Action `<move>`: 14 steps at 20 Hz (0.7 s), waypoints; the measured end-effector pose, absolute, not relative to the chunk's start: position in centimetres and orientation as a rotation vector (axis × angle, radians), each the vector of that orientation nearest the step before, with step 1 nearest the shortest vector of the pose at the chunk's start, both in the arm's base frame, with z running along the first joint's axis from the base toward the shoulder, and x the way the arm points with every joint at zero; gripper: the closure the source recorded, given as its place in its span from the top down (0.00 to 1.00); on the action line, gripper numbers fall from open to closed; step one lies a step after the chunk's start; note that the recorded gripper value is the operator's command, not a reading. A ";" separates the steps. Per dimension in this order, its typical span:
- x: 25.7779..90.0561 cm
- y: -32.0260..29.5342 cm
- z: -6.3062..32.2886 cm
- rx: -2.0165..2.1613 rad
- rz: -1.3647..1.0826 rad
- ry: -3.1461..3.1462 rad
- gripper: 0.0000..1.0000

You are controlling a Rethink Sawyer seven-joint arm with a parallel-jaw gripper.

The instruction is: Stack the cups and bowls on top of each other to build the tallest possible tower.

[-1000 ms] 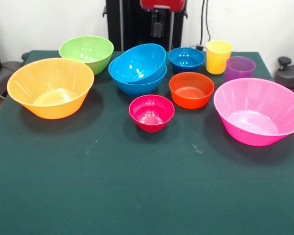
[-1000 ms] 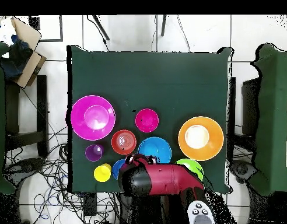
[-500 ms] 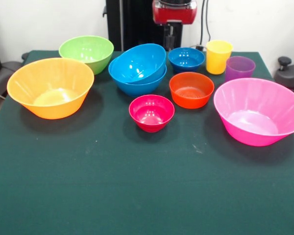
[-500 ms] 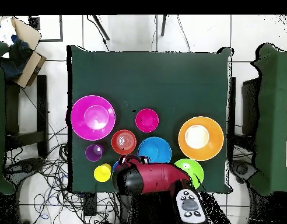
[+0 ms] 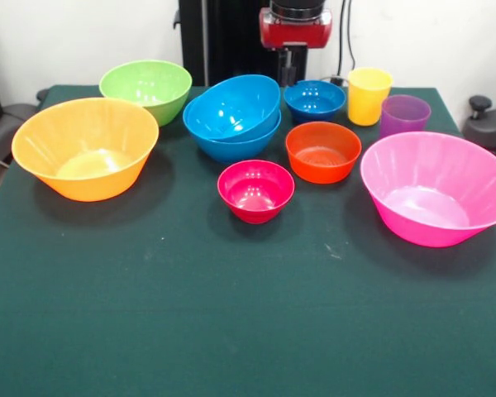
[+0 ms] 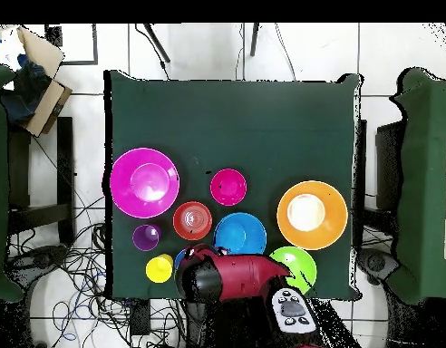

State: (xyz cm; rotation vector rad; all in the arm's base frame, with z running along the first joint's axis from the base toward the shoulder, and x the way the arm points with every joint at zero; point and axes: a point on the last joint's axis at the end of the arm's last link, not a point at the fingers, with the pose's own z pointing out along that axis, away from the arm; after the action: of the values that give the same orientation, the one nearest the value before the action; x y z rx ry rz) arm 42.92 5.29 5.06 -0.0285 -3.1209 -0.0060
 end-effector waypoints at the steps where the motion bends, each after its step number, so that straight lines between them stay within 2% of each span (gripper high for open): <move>1: 42.9 5.2 5.0 -0.030 -0.007 -3.119 0.00; 14: 42.2 4.7 4.0 -0.028 -0.013 -3.106 0.00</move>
State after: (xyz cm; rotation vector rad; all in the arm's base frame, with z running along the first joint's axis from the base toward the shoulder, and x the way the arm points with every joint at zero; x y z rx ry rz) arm 42.17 4.68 4.05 -0.0277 -3.1057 -0.0135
